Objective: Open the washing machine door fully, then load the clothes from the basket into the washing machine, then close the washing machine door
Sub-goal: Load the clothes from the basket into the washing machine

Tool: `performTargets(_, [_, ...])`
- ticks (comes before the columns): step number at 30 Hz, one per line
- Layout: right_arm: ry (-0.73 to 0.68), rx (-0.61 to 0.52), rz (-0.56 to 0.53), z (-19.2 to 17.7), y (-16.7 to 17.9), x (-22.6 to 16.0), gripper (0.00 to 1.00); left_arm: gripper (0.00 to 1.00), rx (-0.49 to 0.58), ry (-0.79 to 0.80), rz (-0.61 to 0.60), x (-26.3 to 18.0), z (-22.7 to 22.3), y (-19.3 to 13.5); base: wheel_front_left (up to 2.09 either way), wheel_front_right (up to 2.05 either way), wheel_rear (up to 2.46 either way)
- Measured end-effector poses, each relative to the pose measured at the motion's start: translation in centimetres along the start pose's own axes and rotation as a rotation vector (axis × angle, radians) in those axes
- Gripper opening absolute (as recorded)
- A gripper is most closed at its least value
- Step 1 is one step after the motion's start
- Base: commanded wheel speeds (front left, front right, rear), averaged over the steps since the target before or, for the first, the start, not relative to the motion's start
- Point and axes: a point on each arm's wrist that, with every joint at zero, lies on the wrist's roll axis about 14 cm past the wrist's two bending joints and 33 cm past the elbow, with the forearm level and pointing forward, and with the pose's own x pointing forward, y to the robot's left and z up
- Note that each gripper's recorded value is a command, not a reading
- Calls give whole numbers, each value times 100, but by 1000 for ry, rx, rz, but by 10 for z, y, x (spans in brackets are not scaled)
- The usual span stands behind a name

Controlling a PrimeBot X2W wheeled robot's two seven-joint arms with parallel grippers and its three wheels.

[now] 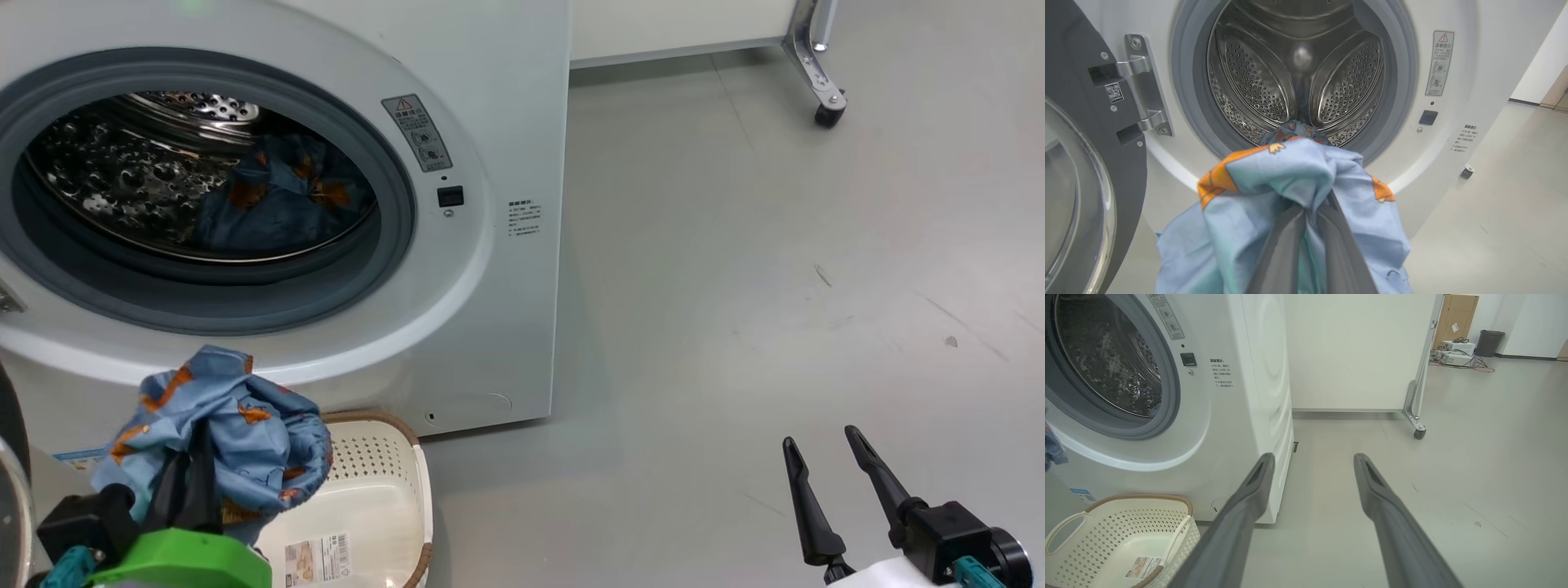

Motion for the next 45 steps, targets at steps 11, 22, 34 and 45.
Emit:
performTargets(11, [16,22,-36,-4,-5,14,100,0,38,-10,-47,54,9,-4,0,0,0])
performTargets(22, [35,44,-42,-10,-3,42,100,0,94,-46,-33,125,24,14,0,0,0])
performTargets(34, [90,48,-108,-26,-20,48,100,0,142,2,-56,190,1,14,0,0,0])
performTargets(45, [137,32,-168,-40,-40,52,100,0,168,33,-73,243,-24,10,0,0,0])
